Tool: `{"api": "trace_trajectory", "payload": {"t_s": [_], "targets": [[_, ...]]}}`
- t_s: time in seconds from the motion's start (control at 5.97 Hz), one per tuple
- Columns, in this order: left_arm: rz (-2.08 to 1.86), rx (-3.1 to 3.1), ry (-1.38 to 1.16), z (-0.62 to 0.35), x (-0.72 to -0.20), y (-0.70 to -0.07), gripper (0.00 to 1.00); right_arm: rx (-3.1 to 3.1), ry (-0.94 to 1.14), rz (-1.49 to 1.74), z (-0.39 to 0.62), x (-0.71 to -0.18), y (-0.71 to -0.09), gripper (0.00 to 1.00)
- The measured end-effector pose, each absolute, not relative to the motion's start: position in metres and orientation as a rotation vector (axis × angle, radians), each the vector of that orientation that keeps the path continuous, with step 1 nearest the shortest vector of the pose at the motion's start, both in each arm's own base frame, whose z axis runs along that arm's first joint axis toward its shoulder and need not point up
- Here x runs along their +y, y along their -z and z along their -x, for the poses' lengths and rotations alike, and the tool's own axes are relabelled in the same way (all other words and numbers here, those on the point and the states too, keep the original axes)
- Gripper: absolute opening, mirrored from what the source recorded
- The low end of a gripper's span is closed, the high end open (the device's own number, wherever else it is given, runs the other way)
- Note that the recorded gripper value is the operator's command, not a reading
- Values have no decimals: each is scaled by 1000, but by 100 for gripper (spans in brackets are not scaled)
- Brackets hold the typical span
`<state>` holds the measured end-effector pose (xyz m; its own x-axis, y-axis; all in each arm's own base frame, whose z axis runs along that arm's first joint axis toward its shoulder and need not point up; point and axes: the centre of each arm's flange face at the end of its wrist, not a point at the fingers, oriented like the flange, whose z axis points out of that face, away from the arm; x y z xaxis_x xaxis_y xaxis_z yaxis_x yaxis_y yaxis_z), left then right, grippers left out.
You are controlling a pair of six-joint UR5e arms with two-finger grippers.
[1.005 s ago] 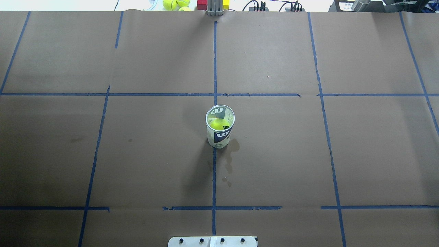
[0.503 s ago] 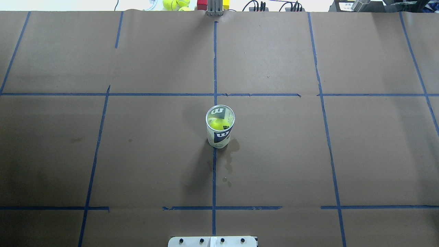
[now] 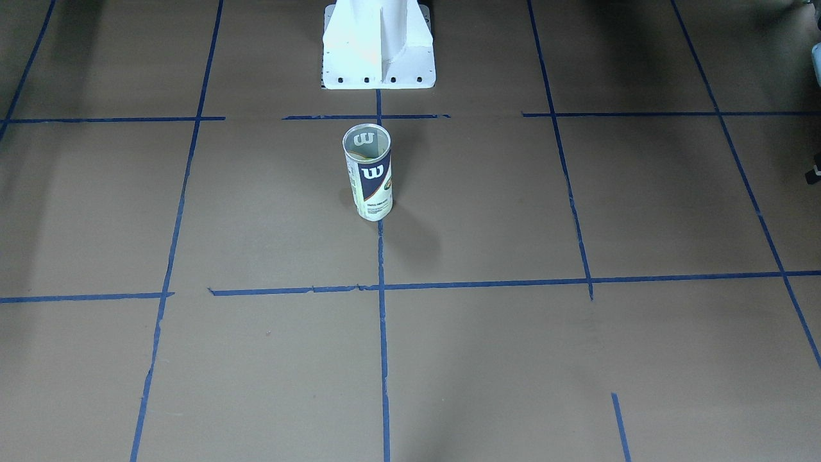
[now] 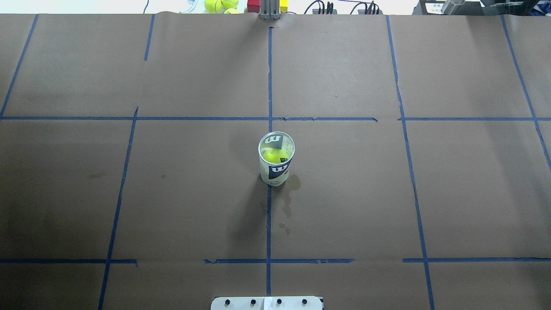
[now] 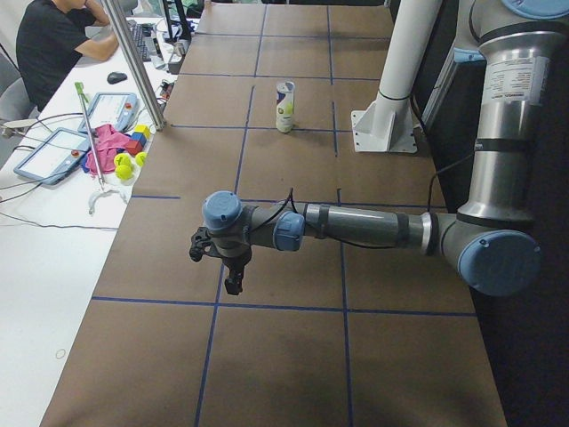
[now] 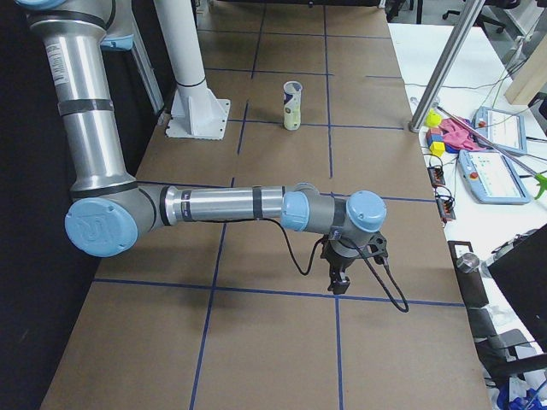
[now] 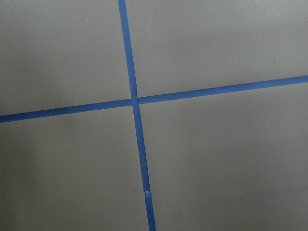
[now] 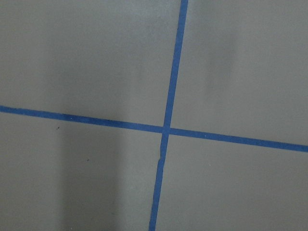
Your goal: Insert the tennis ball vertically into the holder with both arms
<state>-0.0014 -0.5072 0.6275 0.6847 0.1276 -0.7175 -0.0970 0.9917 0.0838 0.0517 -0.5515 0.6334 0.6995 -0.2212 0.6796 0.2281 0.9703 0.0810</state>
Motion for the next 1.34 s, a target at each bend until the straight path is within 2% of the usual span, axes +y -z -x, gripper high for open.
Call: {"api": "trace_trajectory", "payload": {"t_s": [0.67, 1.34], "targets": [[-54, 807, -190, 21, -492, -650, 100, -781, 297, -46, -51, -517, -616, 100], [-28, 806, -155, 23, -496, -643, 100, -775, 312, -59, -49, -510, -609, 100]]}}
